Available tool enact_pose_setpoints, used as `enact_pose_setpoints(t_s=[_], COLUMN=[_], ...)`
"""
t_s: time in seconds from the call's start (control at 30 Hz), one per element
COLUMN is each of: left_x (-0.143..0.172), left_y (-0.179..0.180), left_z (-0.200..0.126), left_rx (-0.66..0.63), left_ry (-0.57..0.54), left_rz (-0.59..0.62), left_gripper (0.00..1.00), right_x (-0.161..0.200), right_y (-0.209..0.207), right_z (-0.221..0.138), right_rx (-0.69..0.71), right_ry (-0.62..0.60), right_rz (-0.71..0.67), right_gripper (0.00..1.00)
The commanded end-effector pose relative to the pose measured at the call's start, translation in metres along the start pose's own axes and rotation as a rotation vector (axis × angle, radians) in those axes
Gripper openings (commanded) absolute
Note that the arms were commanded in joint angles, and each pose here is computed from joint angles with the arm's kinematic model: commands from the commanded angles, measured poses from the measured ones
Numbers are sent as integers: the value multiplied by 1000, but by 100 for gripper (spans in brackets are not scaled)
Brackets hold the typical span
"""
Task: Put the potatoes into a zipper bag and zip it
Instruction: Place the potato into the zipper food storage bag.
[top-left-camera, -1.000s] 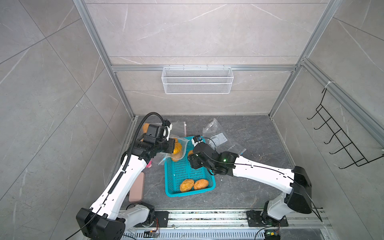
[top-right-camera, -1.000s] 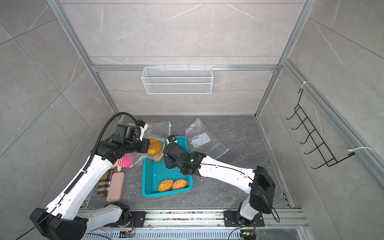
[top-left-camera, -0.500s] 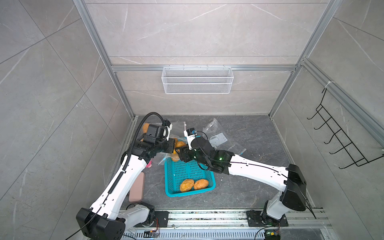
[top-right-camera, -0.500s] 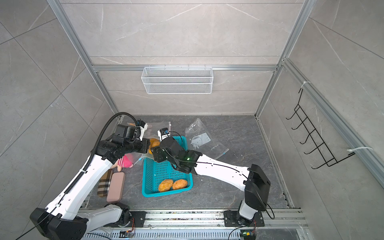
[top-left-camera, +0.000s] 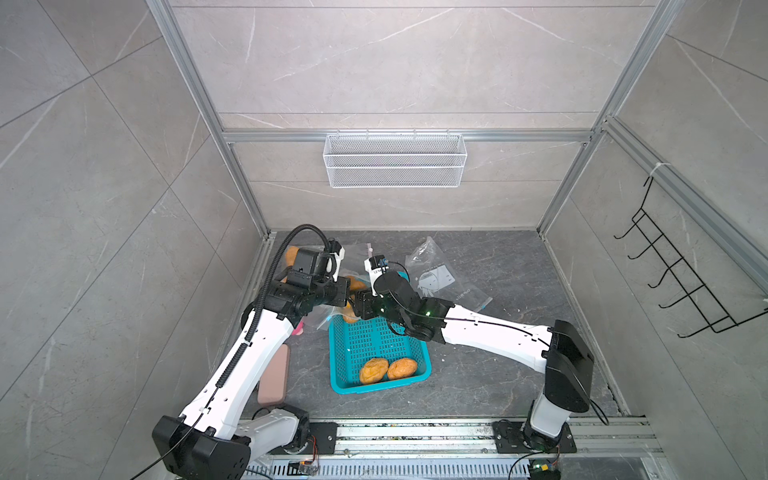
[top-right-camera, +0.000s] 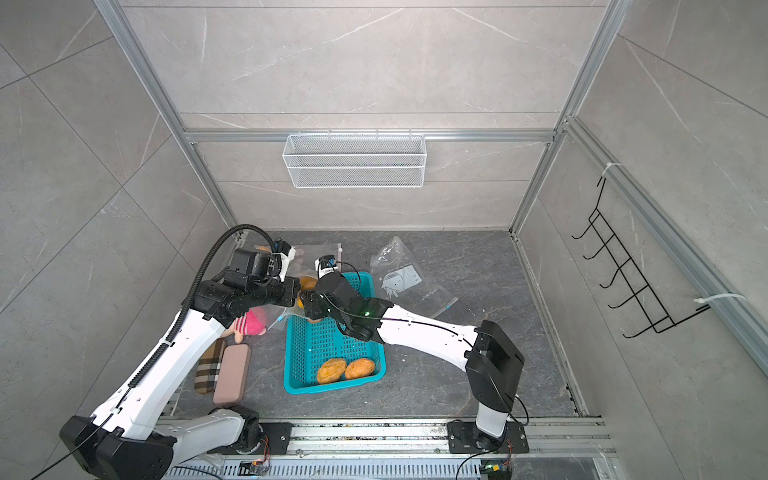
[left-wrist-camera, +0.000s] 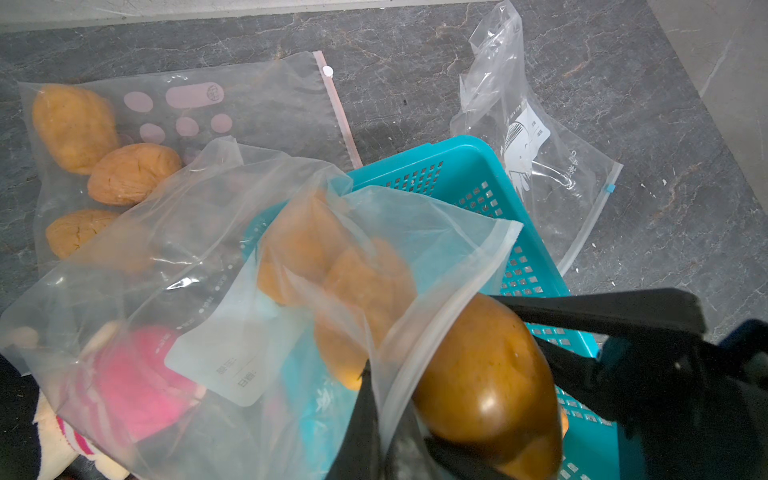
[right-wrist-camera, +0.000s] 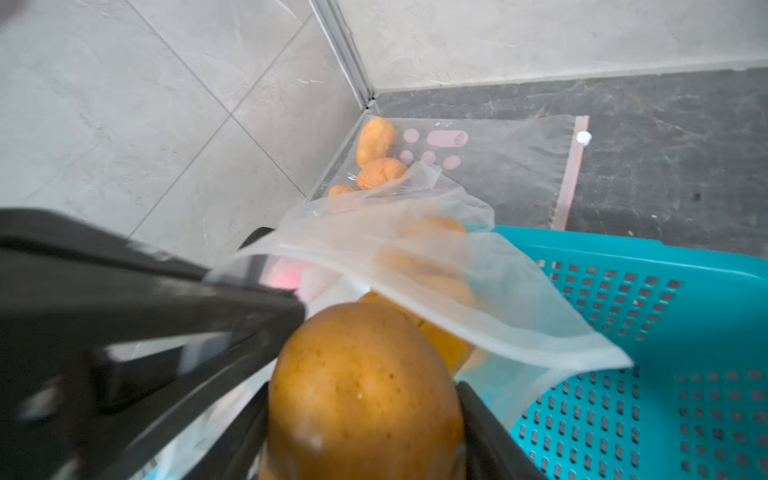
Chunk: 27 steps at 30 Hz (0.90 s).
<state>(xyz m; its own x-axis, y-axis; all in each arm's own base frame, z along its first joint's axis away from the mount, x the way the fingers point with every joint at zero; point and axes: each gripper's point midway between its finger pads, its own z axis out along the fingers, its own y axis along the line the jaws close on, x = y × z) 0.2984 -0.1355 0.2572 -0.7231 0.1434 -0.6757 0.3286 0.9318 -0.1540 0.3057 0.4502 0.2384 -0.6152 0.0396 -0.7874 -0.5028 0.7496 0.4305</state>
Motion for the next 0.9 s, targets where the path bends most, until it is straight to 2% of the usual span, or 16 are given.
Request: enact_pose_setpoints(t_s=[0.0, 0.2, 0.5, 0.87], left_x=[-7, -6, -6, -6], left_y=[-2, -1, -1, -3], left_z=[-12, -10, -10, -11], left_rx=[-1, -4, -6, 1], left_ry=[-47, -41, -41, -40], left_rz=[12, 14, 16, 17], left_gripper=[0, 0, 0, 0], right_x=[-9, -6, -1, -18], right_y=[-8, -7, -6, -1], right_z=[7, 18, 22, -3], right_rx=[32, 31, 37, 20], right_ry=[-8, 29, 70, 40], right_rz=[49, 71, 67, 25], right_gripper=[57, 59, 69, 76])
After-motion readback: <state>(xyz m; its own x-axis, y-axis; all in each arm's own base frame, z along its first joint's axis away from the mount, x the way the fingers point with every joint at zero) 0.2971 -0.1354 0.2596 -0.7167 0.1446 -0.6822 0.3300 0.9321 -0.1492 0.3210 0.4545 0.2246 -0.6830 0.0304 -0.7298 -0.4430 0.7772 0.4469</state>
